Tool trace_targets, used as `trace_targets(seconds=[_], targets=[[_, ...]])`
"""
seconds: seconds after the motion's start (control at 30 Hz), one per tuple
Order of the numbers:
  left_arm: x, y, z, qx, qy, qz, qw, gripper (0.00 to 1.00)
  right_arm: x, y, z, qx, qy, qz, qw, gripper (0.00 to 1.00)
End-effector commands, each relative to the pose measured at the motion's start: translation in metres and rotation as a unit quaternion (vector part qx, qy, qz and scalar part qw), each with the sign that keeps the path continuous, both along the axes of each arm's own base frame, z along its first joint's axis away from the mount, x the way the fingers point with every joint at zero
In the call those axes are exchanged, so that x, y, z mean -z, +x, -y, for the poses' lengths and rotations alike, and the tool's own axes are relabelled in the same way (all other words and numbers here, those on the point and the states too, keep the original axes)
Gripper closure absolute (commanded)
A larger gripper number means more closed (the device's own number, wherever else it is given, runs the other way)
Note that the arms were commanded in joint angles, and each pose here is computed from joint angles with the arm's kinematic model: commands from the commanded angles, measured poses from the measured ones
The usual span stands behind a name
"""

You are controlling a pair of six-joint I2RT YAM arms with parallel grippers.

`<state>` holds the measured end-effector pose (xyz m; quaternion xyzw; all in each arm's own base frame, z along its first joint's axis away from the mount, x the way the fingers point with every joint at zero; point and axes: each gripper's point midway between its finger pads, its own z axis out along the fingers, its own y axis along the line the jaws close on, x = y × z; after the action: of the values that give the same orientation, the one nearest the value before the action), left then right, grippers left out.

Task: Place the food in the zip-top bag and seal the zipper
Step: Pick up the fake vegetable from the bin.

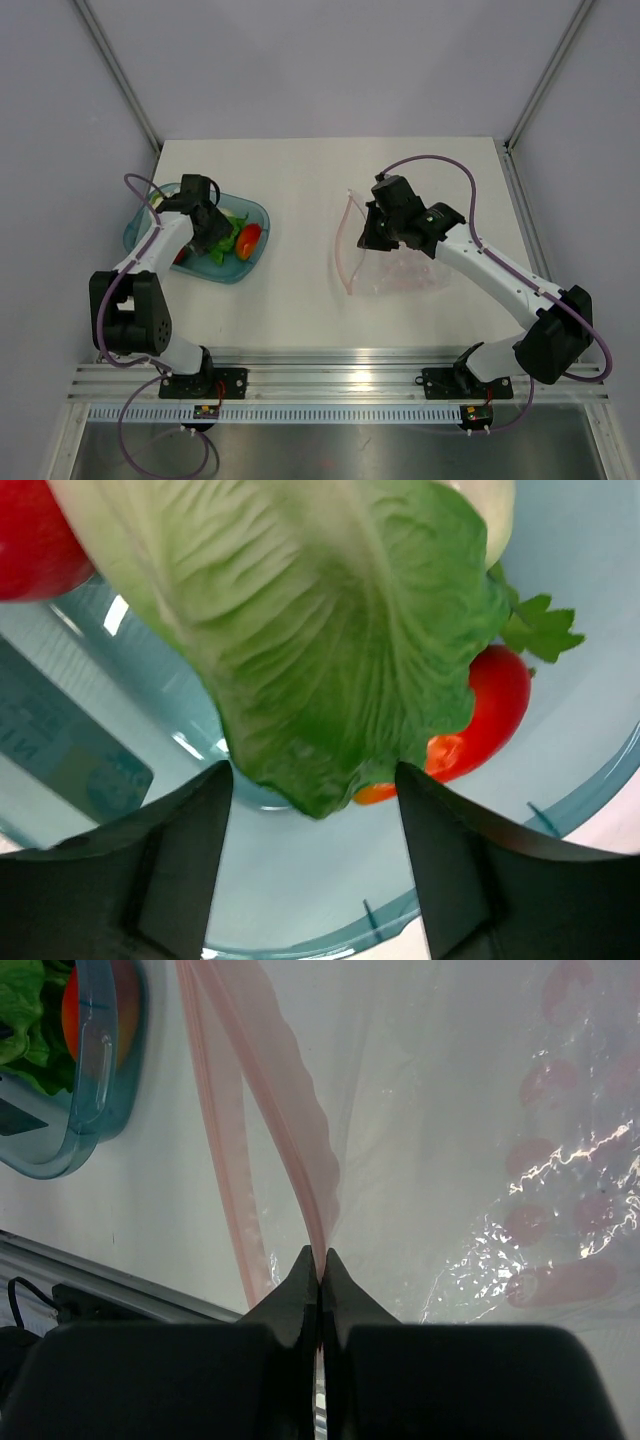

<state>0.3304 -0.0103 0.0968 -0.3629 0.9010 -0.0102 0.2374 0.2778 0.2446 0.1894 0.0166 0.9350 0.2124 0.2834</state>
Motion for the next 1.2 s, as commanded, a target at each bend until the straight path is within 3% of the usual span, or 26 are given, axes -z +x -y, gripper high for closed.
trace_targets(seconds=[0.0,0.17,0.3,0.63,0.83,0.93,1.17], targets=[[-0.004,0.028,-0.004,-0.013,0.012,0.048,0.999,0.36,-0.006,0.0,-0.009,-0.014,0.014,0.011,1.0,1.0],[-0.002,0.032,-0.008,-0.015,0.022,0.041,0.999,0.63,-0.007,-0.001,-0.008,-0.013,0.016,0.01,1.0,1.0],[-0.024,0.03,-0.005,-0.002,0.018,0.047,0.999,1.0,-0.006,-0.004,-0.006,-0.011,0.013,0.007,1.0,1.0],[-0.127,0.019,0.003,0.021,0.001,0.176,0.984,1.0,-0.006,-0.004,-0.007,-0.007,0.018,0.006,1.0,1.0],[-0.169,0.021,0.035,0.13,-0.041,0.231,0.963,1.0,-0.01,-0.003,-0.007,-0.008,0.02,0.011,1.0,1.0],[-0.182,0.014,0.063,0.213,-0.076,0.254,0.941,1.0,-0.014,0.0,-0.007,-0.01,0.018,0.018,1.0,1.0],[-0.229,-0.021,0.124,0.371,-0.175,0.334,0.849,1.0,-0.021,0.007,-0.01,-0.022,0.009,0.032,0.999,1.0]])
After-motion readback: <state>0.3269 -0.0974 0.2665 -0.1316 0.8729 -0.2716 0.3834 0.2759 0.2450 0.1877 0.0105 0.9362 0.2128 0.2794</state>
